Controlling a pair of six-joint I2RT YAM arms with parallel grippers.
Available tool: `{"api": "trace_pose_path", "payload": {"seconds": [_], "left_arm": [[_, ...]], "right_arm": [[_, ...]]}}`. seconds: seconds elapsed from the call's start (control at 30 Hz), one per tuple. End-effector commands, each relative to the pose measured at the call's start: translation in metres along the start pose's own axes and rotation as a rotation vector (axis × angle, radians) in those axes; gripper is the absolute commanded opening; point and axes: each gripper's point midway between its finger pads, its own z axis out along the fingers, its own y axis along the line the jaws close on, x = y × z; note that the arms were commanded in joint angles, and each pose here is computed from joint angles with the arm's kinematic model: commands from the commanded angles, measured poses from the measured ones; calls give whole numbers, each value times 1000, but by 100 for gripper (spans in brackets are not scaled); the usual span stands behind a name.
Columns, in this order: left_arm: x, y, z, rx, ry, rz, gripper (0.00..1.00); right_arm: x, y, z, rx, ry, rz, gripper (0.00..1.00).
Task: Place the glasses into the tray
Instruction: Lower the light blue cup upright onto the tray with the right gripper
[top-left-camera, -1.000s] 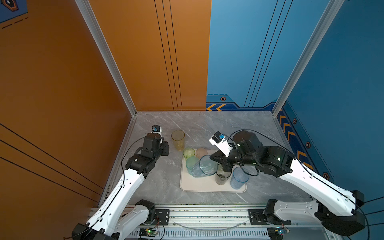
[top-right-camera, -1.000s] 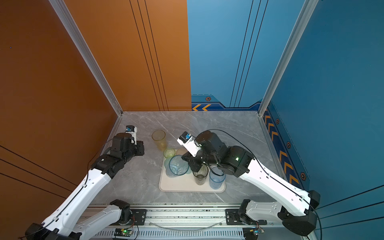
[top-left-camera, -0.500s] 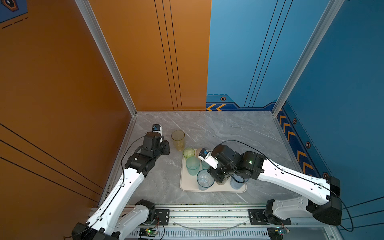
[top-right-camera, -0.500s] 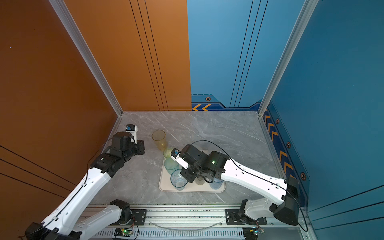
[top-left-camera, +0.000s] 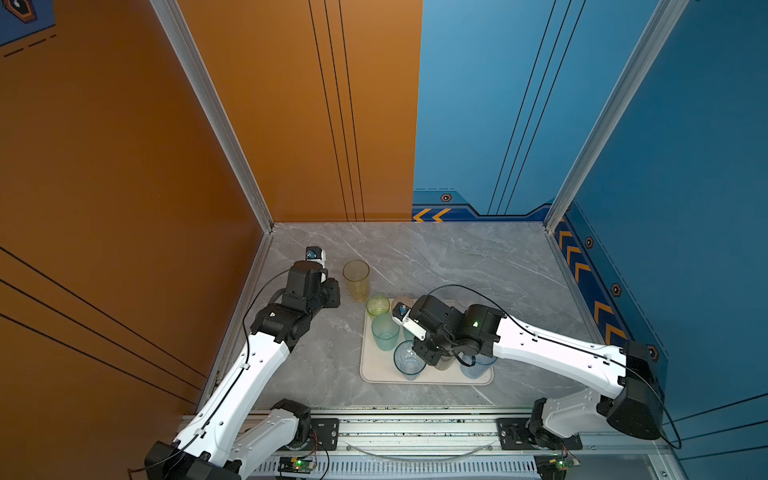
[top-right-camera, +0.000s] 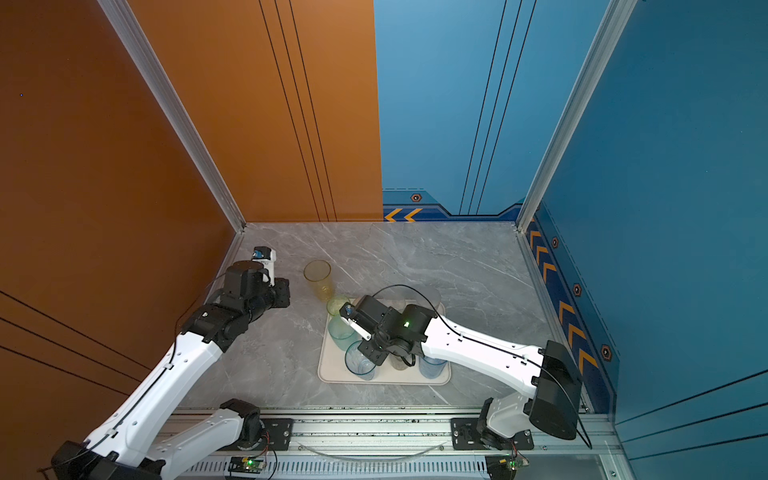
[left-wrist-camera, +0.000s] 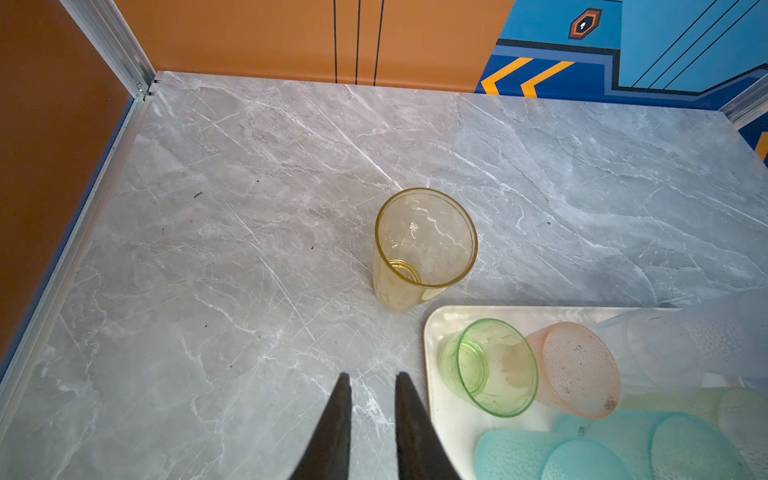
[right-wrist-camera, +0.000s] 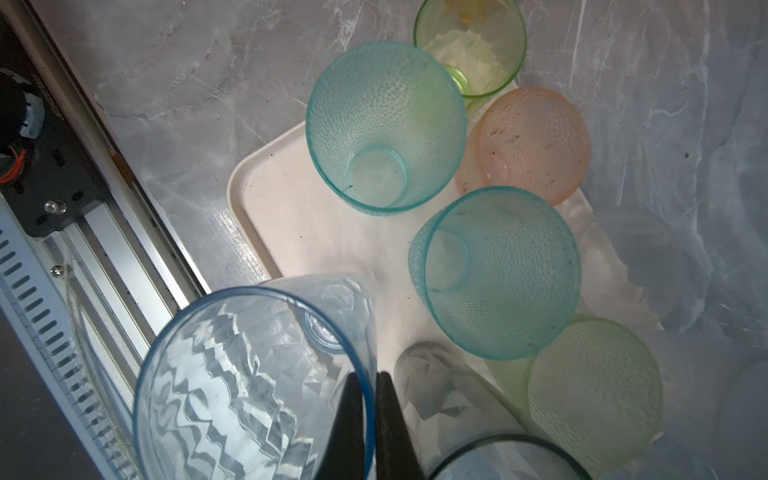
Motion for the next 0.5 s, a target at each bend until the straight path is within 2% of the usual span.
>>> {"api": "trace_pose_path", "payload": {"seconds": [0.0,0.47], "left_arm": [[-6,-1,-4,13,-2,-17,21],[-3,-3,2,15,18,-14,21]], "right_arm": [[-7,-9,3,21,-33,12,0],[-4,-20,15,10,-29,53,0]]}}
